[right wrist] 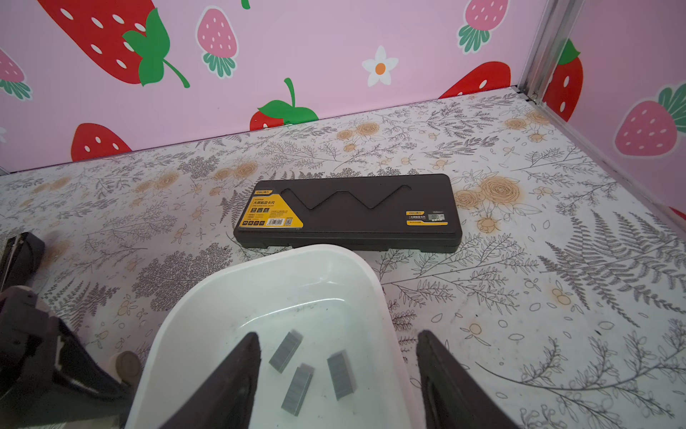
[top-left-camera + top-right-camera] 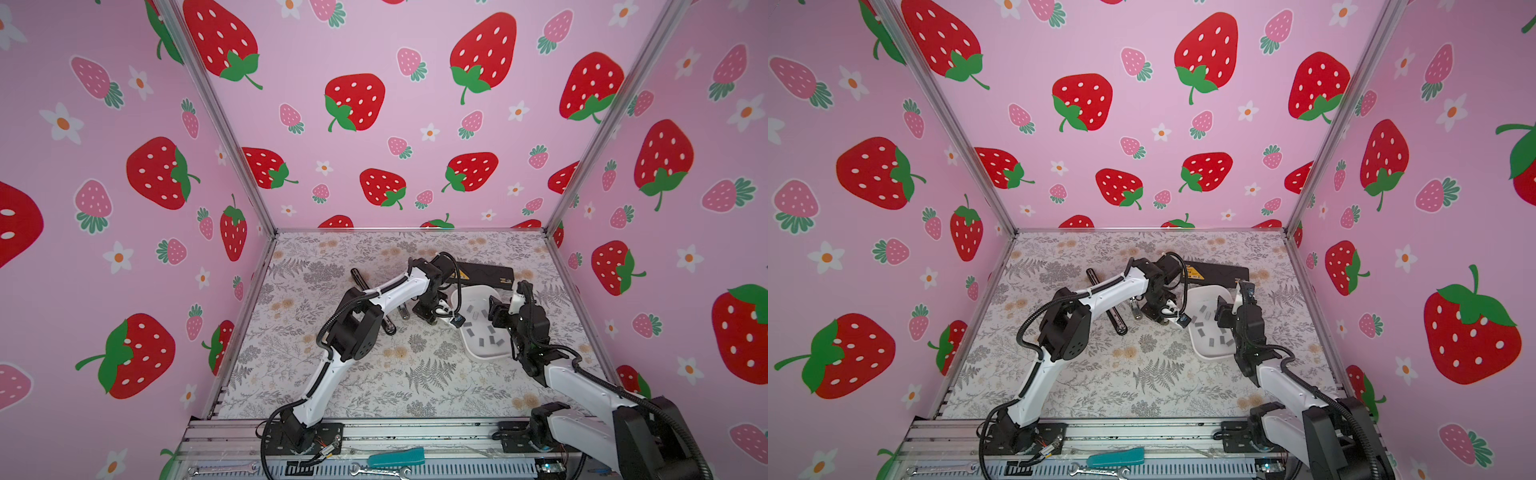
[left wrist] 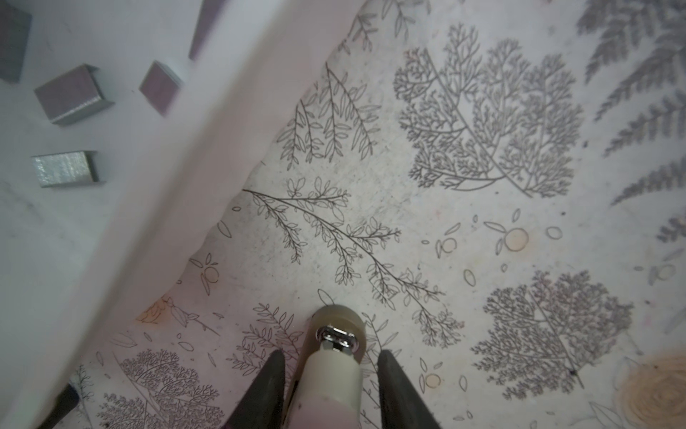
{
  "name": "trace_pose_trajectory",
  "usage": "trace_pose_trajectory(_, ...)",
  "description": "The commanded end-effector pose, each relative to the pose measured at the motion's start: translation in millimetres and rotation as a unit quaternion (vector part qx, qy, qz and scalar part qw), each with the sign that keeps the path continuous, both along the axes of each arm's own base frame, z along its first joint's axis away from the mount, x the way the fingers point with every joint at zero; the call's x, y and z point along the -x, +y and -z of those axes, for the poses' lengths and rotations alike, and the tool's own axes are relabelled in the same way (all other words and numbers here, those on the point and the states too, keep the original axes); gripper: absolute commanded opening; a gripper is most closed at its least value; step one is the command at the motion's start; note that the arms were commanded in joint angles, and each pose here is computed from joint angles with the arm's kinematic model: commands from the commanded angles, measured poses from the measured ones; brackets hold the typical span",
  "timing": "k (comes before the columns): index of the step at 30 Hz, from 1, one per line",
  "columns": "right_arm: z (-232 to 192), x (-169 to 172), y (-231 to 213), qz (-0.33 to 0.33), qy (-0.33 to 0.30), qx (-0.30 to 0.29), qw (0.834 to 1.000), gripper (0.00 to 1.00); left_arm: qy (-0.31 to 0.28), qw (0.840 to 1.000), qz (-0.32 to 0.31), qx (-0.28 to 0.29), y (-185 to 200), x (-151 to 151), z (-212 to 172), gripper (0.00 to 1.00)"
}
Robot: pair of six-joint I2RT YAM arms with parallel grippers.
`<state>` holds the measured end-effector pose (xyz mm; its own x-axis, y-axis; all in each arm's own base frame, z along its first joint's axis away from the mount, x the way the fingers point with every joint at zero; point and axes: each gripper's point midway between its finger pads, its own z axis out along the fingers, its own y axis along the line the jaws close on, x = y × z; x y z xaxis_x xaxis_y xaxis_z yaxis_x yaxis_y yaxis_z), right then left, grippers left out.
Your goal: Load the staples into the stapler
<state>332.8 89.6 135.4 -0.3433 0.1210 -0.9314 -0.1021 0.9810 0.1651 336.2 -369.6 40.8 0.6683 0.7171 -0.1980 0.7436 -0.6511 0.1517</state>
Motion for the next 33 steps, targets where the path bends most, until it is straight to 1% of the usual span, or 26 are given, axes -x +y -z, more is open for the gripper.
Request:
trace_pose_trajectory(1,-8,-5,1,-0.001,-0.011,-0.003,1.000,0.69,0.004,1.000,0.014,-0.004,-3,3,-3,0.35)
trace_pose_trajectory(3,-9,-5,0,-0.001,-0.012,-0.004,1.000,0.69,0.003,1.000,0.015,-0.004,-3,3,-5,0.28)
trace_pose_trajectory(6,-8,-5,0,0.000,-0.011,-0.004,1.000,0.69,0.004,1.000,0.014,-0.002,-3,3,-7,0.11)
trace_pose_trajectory(7,-8,-5,0,-0.001,-0.011,-0.003,1.000,0.69,0.005,1.000,0.013,0.001,-3,3,-9,0.07)
trace_pose_trajectory(8,-8,-5,0,-0.001,-0.011,-0.004,1.000,0.69,0.005,1.000,0.011,0.005,-3,4,-11,0.01)
trace_pose_trajectory(12,-9,-4,0,-0.001,-0.012,-0.004,1.000,0.68,0.001,1.000,0.004,0.013,-3,4,-20,0.00)
trace_pose_trajectory(14,-11,-3,0,-0.003,-0.013,-0.008,1.000,0.66,-0.011,1.000,-0.010,0.019,-1,3,-39,0.00)
trace_pose_trajectory(16,-16,-2,1,-0.002,-0.015,-0.016,1.000,0.64,-0.032,0.999,-0.032,0.030,2,1,-65,0.00)
trace_pose_trajectory(18,-22,2,5,-0.013,-0.019,-0.038,0.999,0.63,-0.058,0.995,-0.059,0.049,6,-1,-99,0.00)
trace_pose_trajectory(21,-38,12,23,-0.062,-0.032,-0.087,0.994,0.62,-0.094,0.986,-0.094,0.103,15,6,-157,0.00)
trace_pose_trajectory(23,-49,20,37,-0.099,-0.040,-0.119,0.987,0.61,-0.114,0.976,-0.110,0.149,19,15,-187,0.00)
trace_pose_trajectory(26,-57,33,62,-0.149,-0.038,-0.151,0.976,0.61,-0.139,0.955,-0.134,0.227,29,35,-233,0.00)
trace_pose_trajectory(27,-69,40,70,-0.169,-0.053,-0.163,0.970,0.61,-0.144,0.946,-0.143,0.251,34,43,-246,0.00)
trace_pose_trajectory(29,-77,49,87,-0.201,-0.056,-0.182,0.961,0.61,-0.154,0.927,-0.166,0.300,42,54,-269,0.00)
trace_pose_trajectory(31,-85,61,106,-0.244,-0.059,-0.204,0.946,0.61,-0.170,0.898,-0.203,0.352,53,59,-290,0.00)
trace_pose_trajectory(33,-94,75,125,-0.284,-0.062,-0.224,0.930,0.61,-0.178,0.869,-0.238,0.395,65,64,-303,0.00)
